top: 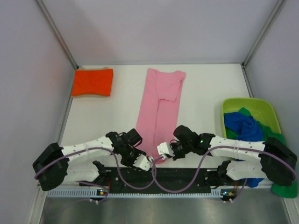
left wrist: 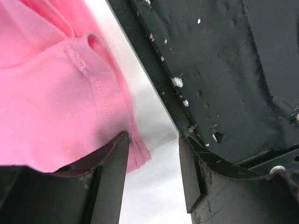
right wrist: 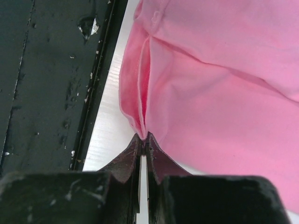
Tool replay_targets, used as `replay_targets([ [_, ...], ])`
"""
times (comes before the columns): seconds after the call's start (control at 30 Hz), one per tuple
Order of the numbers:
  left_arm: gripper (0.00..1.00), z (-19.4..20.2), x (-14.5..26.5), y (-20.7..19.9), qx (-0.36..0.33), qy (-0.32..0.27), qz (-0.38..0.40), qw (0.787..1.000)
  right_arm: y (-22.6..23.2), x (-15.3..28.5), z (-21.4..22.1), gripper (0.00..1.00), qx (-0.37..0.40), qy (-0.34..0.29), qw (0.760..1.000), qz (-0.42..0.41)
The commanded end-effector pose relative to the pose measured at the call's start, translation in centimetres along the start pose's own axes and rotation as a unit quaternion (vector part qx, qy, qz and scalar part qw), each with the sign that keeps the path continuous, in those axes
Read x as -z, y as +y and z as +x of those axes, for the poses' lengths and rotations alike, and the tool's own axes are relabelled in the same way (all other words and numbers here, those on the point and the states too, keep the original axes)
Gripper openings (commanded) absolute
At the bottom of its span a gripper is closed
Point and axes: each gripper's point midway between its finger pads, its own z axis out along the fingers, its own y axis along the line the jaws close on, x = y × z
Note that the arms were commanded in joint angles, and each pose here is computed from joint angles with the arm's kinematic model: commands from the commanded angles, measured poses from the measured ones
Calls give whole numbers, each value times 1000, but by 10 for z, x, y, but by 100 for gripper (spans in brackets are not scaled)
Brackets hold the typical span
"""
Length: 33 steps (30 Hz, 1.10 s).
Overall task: Fold and stack the t-shirts
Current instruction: Grab the bottom of the folded rectangular tshirt with both arms, then fold the folded rectangular tshirt in 1/3 of the way
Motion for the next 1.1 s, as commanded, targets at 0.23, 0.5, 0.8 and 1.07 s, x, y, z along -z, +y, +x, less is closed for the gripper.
replay_targets([
  [0.23,52,-23,39,-14,0,-30,-12,999,3,6,-3,0,11,2,1000,-3],
  [0.5,52,22,8,19,27,58,-76,995,6,7,2,0,3,11,1000,-5],
  [0.8,0,32,-8,22,61,70,-71,993,0,11,0,0,-20,17,1000,13],
  [1.07,0,12,64,104,142,47,-227,962,-67,39,-17,0,-70,-9,989,130],
])
